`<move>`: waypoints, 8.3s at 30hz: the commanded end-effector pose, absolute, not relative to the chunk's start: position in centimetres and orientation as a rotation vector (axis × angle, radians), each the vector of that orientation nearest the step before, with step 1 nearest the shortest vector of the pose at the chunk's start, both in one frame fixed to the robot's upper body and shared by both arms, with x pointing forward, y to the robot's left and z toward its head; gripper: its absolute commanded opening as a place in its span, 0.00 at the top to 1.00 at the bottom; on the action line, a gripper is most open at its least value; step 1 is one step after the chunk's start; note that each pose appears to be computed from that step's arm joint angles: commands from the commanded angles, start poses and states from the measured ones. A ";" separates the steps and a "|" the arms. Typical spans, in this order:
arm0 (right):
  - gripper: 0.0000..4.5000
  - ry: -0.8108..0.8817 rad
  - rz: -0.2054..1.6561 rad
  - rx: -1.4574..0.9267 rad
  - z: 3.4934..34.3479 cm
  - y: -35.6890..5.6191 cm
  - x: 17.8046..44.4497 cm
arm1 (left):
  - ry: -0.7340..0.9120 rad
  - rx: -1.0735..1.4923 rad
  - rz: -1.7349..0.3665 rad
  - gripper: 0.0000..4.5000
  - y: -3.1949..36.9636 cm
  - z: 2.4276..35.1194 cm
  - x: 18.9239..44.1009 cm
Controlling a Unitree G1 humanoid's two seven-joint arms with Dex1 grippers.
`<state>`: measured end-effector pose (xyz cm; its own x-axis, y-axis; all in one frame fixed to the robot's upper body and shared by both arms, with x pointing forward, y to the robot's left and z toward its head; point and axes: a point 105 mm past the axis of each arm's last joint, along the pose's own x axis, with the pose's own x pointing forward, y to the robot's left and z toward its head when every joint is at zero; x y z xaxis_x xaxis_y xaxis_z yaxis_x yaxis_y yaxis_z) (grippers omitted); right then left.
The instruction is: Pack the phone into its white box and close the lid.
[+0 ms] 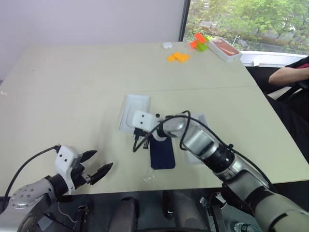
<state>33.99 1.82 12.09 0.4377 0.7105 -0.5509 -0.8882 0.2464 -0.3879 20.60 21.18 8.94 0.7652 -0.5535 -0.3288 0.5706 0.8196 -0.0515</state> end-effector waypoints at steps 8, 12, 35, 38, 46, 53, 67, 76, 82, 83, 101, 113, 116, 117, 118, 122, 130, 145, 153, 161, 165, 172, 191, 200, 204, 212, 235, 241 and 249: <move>0.99 0.196 1.017 -0.783 14.6 0.2 37.1 | 0.304 0.067 -0.610 0.00 20.7 9.3 21.0; 0.99 0.187 1.013 -0.803 14.3 -0.1 37.3 | 0.298 0.064 -0.614 0.00 20.5 9.2 21.2; 0.70 0.247 1.050 -0.674 17.0 -8.0 31.9 | 0.293 -0.216 -0.638 0.00 16.9 11.1 23.6; 0.99 0.282 1.060 -0.707 16.2 -8.4 30.8 | 0.331 -0.342 -0.682 0.00 14.8 11.5 23.8; 0.99 0.355 1.040 -0.865 14.1 -9.5 29.9 | 0.565 -0.380 -0.743 0.00 11.1 10.2 23.6; 0.99 0.385 1.035 -0.945 12.6 -9.8 29.6 | 0.742 -0.494 -0.678 0.00 11.3 8.9 24.5; 0.99 0.398 1.124 -0.953 11.0 -8.1 28.2 | 0.864 -0.561 -0.664 0.00 10.3 9.1 24.0; 0.99 0.360 1.168 -0.847 11.6 -5.6 28.1 | 0.905 -0.616 -0.665 0.00 9.7 9.1 23.6; 0.99 0.348 1.205 -0.810 11.6 -4.7 27.9 | 0.916 -0.628 -0.670 0.00 9.4 9.1 23.5; 0.99 0.345 1.213 -0.802 11.6 -4.5 27.9 | 0.914 -0.635 -0.669 0.00 9.4 9.1 23.6; 0.99 0.318 1.115 -0.922 13.6 -7.0 29.9 | 0.898 -0.657 -0.621 0.00 10.1 9.2 23.8; 0.99 0.360 1.199 -0.933 10.6 -5.3 28.7 | 0.898 -0.655 -0.619 0.00 10.1 9.0 23.9; 0.99 0.364 1.232 -0.916 10.2 -4.7 28.3 | 0.895 -0.656 -0.620 0.00 10.1 9.1 23.9; 0.99 0.362 1.235 -0.907 10.2 -4.5 28.3 | 0.894 -0.656 -0.620 0.00 10.1 9.1 23.9; 0.99 0.359 1.235 -0.898 10.1 -4.3 28.4 | 0.893 -0.657 -0.620 0.00 10.1 9.1 23.9; 0.99 0.343 1.253 -0.873 10.2 -3.8 28.4 | 0.890 -0.660 -0.619 0.00 10.1 9.1 23.9; 0.99 0.346 1.282 -0.805 10.2 -3.1 28.2 | 0.860 -0.683 -0.623 0.00 10.2 9.7 24.1; 0.99 0.318 1.149 -0.926 12.7 -6.2 30.3 | 0.853 -0.684 -0.613 0.00 10.4 9.7 24.1; 0.99 0.361 1.187 -0.916 10.8 -5.9 29.7 | 0.857 -0.683 -0.615 0.00 10.3 9.6 24.1; 0.99 0.366 1.263 -0.885 9.5 -4.1 29.0 | 0.857 -0.687 -0.617 0.00 10.3 9.8 24.2; 0.99 0.356 1.294 -0.858 9.6 -3.4 28.6 | 0.857 -0.690 -0.617 0.00 10.3 9.8 24.2; 0.99 0.377 1.308 -0.833 9.0 -3.1 28.5 | 0.835 -0.710 -0.623 0.00 10.2 10.1 24.3; 0.99 0.416 1.321 -0.789 8.5 -3.4 28.3 | 0.736 -0.808 -0.628 0.00 10.4 11.8 25.0; 0.99 0.421 1.312 -0.784 8.4 -3.4 28.4 | 0.730 -0.820 -0.617 0.00 10.7 11.7 25.1; 0.99 0.421 1.310 -0.786 8.4 -3.5 28.4 | 0.705 -0.828 -0.660 0.00 10.4 12.4 24.7; 0.99 0.423 1.306 -0.785 8.3 -3.7 28.4 | 0.709 -0.823 -0.659 0.00 10.5 12.2 24.4; 0.99 0.394 1.282 -0.812 8.5 -3.5 29.0 | 0.816 -0.683 -0.502 0.00 13.3 9.5 24.6; 0.99 0.391 1.323 -0.827 8.1 -2.9 28.5 | 0.823 -0.718 -0.563 0.00 11.8 9.9 24.2; 0.99 0.365 1.380 -0.841 8.2 -1.5 28.6 | 0.803 -0.797 -0.588 0.00 11.1 10.1 24.0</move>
<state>30.20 -3.32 9.45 0.2901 0.6876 -0.6656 -0.9331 0.0486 -0.3564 24.69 12.05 10.20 0.6013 -0.6839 -0.4132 0.1490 0.6040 -0.7830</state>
